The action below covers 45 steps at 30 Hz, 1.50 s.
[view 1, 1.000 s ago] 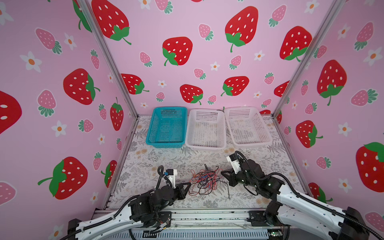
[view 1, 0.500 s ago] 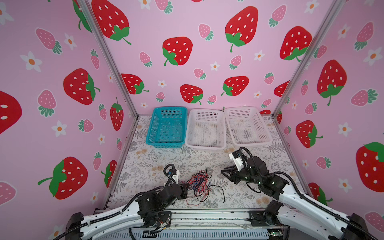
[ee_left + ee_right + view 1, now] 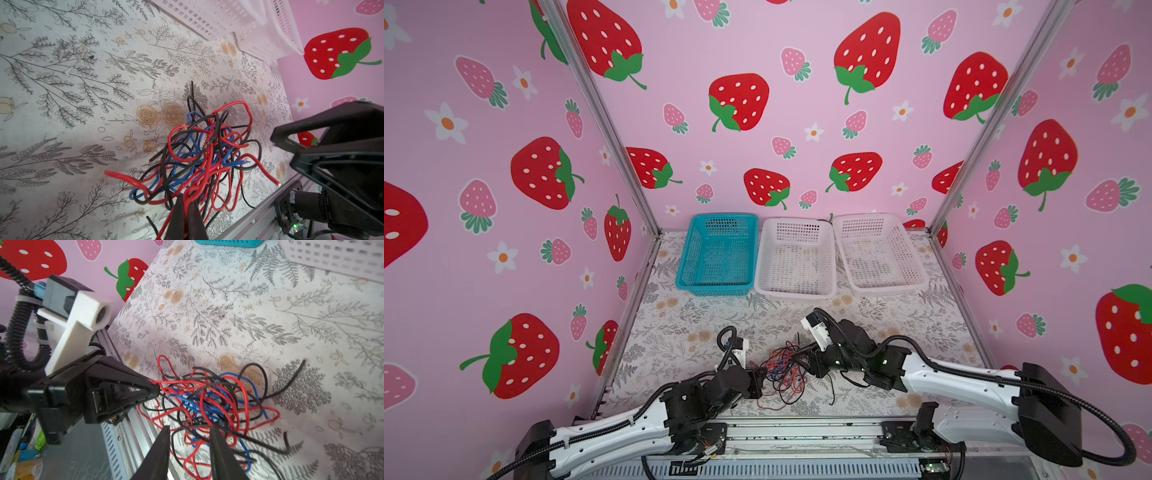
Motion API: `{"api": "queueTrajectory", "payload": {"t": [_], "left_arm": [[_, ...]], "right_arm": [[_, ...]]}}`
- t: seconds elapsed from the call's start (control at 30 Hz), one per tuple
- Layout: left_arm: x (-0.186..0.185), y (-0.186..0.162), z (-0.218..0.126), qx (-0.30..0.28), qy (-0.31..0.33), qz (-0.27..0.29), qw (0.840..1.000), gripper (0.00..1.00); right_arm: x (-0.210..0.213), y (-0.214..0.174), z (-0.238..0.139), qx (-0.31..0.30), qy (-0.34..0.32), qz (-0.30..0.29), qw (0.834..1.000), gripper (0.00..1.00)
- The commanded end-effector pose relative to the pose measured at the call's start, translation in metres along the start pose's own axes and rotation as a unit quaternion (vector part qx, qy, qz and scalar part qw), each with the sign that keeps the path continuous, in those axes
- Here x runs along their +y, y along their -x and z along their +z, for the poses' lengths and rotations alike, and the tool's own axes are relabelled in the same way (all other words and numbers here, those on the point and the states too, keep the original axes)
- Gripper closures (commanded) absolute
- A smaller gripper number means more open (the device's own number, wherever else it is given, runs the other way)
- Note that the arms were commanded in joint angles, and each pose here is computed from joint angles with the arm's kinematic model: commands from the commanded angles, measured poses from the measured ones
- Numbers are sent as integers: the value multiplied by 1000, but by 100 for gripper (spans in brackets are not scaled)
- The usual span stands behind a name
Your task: Untangle the cables
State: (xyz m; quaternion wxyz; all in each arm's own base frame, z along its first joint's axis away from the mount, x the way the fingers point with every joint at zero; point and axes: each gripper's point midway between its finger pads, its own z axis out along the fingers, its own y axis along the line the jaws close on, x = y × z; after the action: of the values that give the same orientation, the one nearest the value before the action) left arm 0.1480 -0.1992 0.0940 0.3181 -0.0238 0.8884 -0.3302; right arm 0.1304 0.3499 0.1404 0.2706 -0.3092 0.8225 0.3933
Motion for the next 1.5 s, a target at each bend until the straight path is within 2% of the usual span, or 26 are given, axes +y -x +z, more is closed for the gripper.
{"api": "queueTrajectory", "payload": {"t": [0.0, 0.17, 0.37, 0.53, 0.77, 0.83, 1.07, 1.23, 1.47], "left_arm": [[-21, 13, -6, -11, -26, 5, 1000, 100], [-23, 9, -5, 1, -29, 11, 1000, 100], [-28, 6, -4, 10, -38, 21, 999, 100], [-37, 6, -3, 15, -54, 32, 998, 100], [-40, 3, -3, 18, -62, 38, 997, 100], [-41, 4, -4, 16, -67, 38, 997, 100], [-46, 6, -11, 4, -96, 36, 995, 100], [-47, 3, -13, 8, -105, 38, 994, 100], [-44, 2, -15, 10, -102, 46, 994, 100]], "right_arm": [[-12, 13, 8, -16, -67, -57, 996, 66], [-31, 5, 19, 6, -116, -90, 989, 67], [-36, -9, 26, 22, -117, -84, 989, 66], [-31, -25, 43, 57, -87, -62, 993, 65], [-15, -50, 59, 102, -22, 15, 994, 66], [-14, -52, 60, 100, -16, 26, 995, 70], [-31, -35, 38, 47, -52, 30, 997, 99], [-41, -9, 10, -7, -62, 37, 997, 100], [-48, 10, -24, -30, -76, 24, 996, 100]]}}
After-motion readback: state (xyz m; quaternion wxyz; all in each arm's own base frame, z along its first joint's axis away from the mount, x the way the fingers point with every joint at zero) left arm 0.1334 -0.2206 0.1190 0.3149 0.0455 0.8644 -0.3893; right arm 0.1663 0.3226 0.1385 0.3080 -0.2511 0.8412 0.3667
